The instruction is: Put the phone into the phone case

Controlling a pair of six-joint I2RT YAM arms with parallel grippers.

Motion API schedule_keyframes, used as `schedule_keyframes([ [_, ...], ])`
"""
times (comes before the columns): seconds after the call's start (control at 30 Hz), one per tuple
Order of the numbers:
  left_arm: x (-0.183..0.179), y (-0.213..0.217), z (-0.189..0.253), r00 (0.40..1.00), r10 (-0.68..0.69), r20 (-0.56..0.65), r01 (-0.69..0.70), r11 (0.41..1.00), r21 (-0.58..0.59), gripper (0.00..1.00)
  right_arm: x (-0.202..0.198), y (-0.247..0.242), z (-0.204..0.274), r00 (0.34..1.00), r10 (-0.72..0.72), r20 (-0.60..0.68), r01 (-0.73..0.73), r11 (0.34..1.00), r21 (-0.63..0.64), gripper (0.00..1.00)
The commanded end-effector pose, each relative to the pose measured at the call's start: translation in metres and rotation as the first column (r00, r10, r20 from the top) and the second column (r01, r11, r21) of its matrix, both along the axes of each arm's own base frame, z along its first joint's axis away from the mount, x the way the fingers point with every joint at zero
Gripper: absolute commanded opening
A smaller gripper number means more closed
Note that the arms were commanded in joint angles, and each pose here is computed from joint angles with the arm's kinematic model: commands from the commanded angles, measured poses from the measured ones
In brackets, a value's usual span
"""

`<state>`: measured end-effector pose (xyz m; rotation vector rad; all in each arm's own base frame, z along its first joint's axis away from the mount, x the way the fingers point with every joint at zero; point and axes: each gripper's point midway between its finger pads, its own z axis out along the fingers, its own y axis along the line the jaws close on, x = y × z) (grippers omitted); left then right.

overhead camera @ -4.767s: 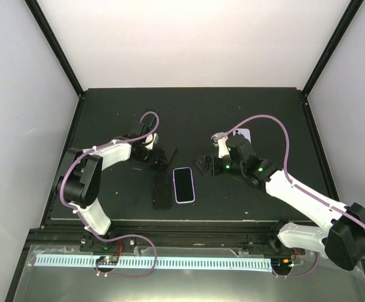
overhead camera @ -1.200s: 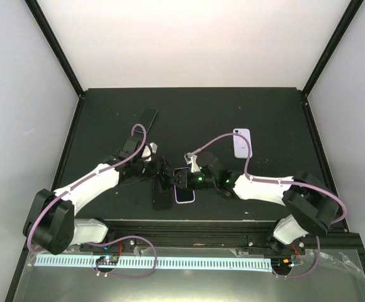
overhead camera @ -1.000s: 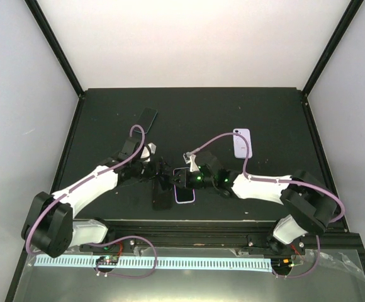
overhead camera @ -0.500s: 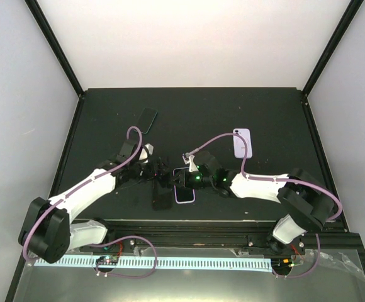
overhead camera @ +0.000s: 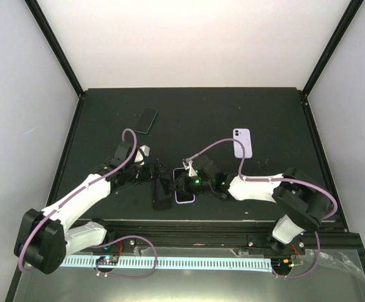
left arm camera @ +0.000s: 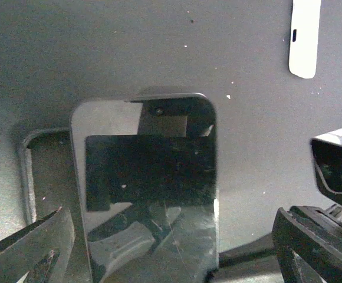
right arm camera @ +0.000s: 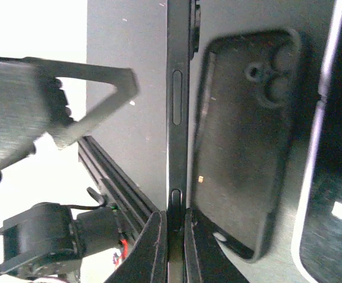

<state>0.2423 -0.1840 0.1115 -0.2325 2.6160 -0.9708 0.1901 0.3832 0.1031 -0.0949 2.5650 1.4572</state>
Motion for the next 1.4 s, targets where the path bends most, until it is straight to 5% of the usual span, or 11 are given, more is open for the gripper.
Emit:
schedule_keyframes([
  [0.0, -0.001, 0.004, 0.004, 0.999, -0.015, 0.041, 0.015, 1.000, -0.022, 0.95, -0.006, 0.001, -0.012, 0.999, -0.002, -0.041, 0.001, 1.000, -0.005, 0.01],
  [0.83, -0.012, 0.021, -0.076, 0.995, 0.036, -0.097, -0.038, 0.999, -0.018, 0.83, -0.016, 0.010, -0.047, 0.990, 0.024, -0.137, -0.027, 0.999, -0.020, 0.01],
  [1.37, -0.026, 0.014, -0.076, 0.992, 0.038, -0.123, -0.052, 0.992, -0.115, 0.55, -0.012, 0.027, -0.064, 0.990, 0.090, -0.112, -0.093, 0.995, -0.022, 0.01],
])
